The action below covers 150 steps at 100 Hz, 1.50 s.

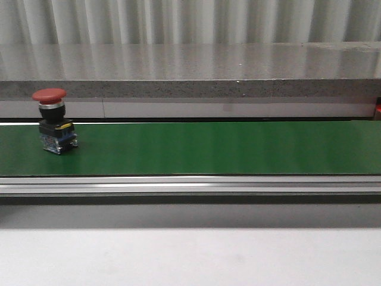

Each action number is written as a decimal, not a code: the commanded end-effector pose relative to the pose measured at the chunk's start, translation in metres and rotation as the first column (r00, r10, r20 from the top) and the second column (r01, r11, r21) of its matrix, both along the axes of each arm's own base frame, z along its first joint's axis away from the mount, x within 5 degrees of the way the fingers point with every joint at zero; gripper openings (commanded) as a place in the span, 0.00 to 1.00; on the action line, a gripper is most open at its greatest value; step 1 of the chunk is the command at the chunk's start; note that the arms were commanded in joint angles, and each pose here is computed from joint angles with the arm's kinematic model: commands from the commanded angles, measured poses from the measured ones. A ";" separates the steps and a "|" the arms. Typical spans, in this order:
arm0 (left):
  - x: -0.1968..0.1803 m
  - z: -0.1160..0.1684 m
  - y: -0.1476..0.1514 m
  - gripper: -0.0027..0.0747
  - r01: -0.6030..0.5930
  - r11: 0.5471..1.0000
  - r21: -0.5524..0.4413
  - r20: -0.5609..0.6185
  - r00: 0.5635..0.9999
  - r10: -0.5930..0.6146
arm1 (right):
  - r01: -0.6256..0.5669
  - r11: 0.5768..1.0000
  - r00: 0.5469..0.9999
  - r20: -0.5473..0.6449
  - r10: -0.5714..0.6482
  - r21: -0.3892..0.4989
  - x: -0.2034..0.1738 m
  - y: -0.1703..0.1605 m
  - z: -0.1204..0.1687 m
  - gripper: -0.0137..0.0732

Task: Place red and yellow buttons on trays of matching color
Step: 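Move the left gripper over the last yellow push-button, then grasp the yellow button with the left gripper and lift it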

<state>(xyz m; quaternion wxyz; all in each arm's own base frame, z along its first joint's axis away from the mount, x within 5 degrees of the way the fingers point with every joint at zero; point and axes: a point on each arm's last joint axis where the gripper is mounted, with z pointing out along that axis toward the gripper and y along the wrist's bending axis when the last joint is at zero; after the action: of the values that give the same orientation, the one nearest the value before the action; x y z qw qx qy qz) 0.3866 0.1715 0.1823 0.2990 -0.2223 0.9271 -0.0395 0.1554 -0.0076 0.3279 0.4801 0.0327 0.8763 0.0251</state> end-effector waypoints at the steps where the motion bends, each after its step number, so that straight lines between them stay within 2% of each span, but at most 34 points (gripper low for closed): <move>1: 0.003 0.032 0.003 0.69 -0.027 0.999 0.044 0.106 0.994 0.023 | 0.006 1.000 0.996 0.094 -0.005 -0.011 0.001 -0.001 0.015 0.08; 10: 0.003 0.031 0.002 0.55 -0.021 0.999 0.036 0.095 0.995 0.018 | 0.006 1.000 0.996 0.094 -0.005 -0.011 0.001 -0.001 0.015 0.08; 29: -0.001 0.035 -0.003 0.15 -0.002 1.000 0.000 0.071 0.997 0.002 | 0.006 1.000 0.996 0.094 -0.005 -0.011 0.001 -0.001 0.015 0.08; 41: -0.006 0.055 -0.005 0.01 0.000 1.000 0.014 0.110 0.994 -0.001 | 0.006 1.000 0.996 0.094 -0.005 -0.011 0.001 -0.001 0.015 0.08; 69: -0.036 0.132 -0.025 0.01 0.020 0.999 0.035 0.246 0.969 -0.028 | 0.006 1.000 0.996 0.094 -0.005 -0.011 0.001 -0.001 0.015 0.08; 90: -0.058 0.166 -0.046 0.01 0.078 0.996 0.035 0.274 0.958 -0.084 | 0.006 1.000 0.996 0.094 -0.005 -0.011 0.001 -0.001 0.015 0.08; 106: -0.059 0.165 -0.070 0.01 0.143 0.989 0.027 0.265 0.953 -0.145 | 0.006 1.000 0.996 0.094 -0.005 -0.011 0.001 -0.001 0.015 0.08; 150: -0.058 0.116 -0.123 0.01 0.296 0.955 -0.008 0.152 0.945 -0.291 | 0.006 1.000 0.996 0.094 -0.005 -0.011 0.001 -0.001 0.015 0.08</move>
<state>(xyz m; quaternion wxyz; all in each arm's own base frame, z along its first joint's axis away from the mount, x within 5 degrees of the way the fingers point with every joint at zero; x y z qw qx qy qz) 0.3303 0.0558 0.2790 0.3076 -0.0895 0.9403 -0.1151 0.1554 -0.0076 0.3279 0.4801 0.0327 0.8763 0.0251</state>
